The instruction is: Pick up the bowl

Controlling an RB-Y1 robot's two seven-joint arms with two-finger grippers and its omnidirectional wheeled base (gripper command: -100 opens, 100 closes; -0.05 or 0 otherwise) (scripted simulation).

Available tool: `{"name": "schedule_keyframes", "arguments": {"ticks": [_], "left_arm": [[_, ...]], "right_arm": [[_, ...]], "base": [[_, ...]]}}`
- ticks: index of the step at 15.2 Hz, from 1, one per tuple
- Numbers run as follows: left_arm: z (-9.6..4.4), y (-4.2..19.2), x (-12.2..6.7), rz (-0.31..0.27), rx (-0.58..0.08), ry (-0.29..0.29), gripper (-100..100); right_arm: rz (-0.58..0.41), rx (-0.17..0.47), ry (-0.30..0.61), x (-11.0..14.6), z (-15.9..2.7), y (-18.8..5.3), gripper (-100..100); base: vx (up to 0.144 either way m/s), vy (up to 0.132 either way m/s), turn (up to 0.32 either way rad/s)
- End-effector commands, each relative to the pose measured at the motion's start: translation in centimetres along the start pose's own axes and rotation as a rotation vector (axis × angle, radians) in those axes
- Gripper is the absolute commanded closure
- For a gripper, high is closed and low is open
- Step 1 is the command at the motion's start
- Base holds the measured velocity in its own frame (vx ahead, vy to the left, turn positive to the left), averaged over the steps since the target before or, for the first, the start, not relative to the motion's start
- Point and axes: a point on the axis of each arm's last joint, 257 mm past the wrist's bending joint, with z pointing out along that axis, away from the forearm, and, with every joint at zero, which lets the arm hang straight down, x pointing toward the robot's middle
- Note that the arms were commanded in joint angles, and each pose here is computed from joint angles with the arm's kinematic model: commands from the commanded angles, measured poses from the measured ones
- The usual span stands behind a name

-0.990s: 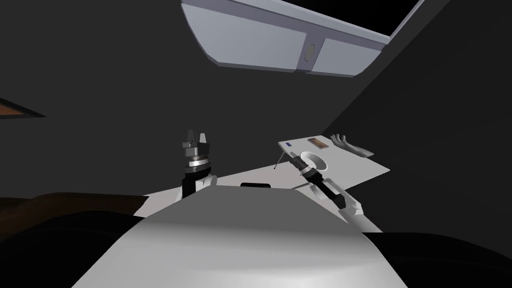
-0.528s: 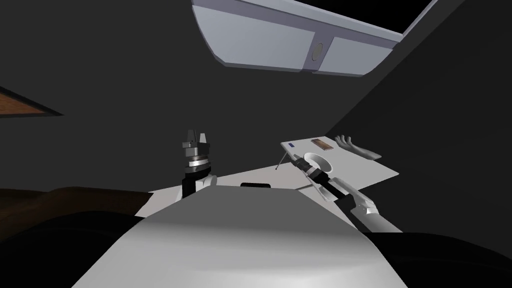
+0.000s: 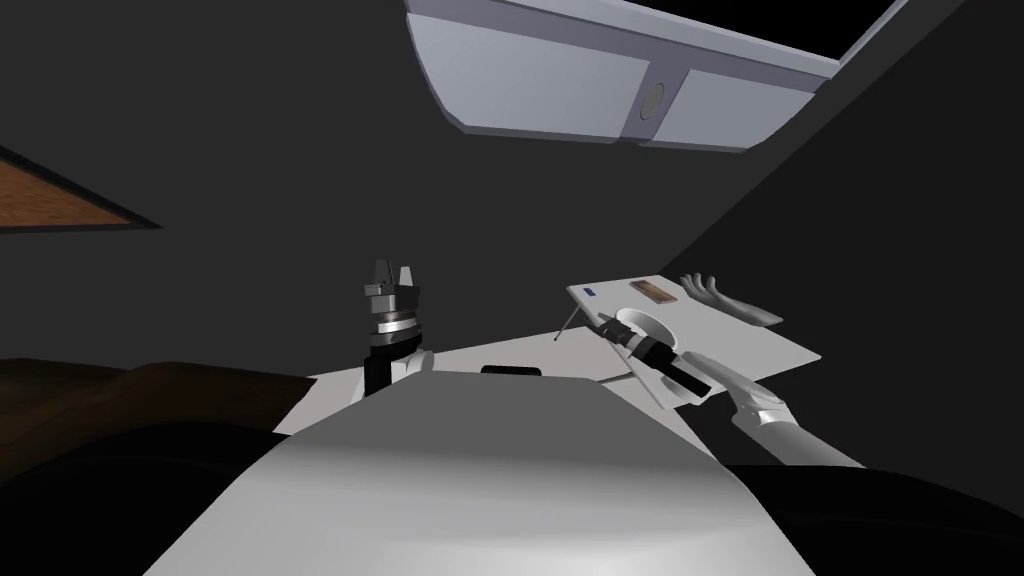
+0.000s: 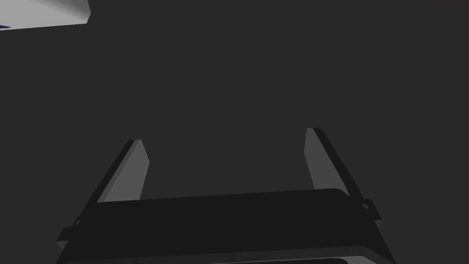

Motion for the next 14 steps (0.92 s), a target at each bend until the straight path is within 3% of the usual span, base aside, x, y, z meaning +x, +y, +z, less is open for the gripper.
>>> {"name": "schedule_keyframes", "arguments": {"ticks": [1, 2, 7, 10, 12, 13, 14], "left_arm": [[0.0, 0.0, 0.0, 0.000, 0.000, 0.000, 0], [0.0, 0.0, 0.0, 0.000, 0.000, 0.000, 0], [0.0, 0.0, 0.0, 0.000, 0.000, 0.000, 0], [0.0, 0.0, 0.0, 0.000, 0.000, 0.000, 0], [0.0, 0.0, 0.0, 0.000, 0.000, 0.000, 0], [0.0, 0.0, 0.0, 0.000, 0.000, 0.000, 0], [0.0, 0.0, 0.0, 0.000, 0.000, 0.000, 0]], "right_arm": [[-0.055, 0.012, 0.053, 0.8, -1.0, -1.5, -100], [-0.096, 0.031, 0.104, 2.1, -1.9, -3.0, -100], [-0.179, 0.041, 0.181, 2.6, -3.2, -5.2, -100], [-0.279, 0.063, 0.295, 4.2, -5.6, -8.3, -100], [-0.293, 0.066, 0.306, 4.0, -5.8, -8.8, -100], [-0.339, 0.076, 0.364, 4.7, -7.2, -10.3, -100], [-0.345, 0.075, 0.367, 4.6, -7.2, -10.4, -100]], "base": [[0.003, 0.041, 0.060], [0.004, 0.046, 0.085], [0.003, 0.035, 0.038], [0.005, 0.028, 0.063], [0.005, 0.034, 0.034], [0.003, 0.026, 0.041], [0.004, 0.026, 0.052]]}}
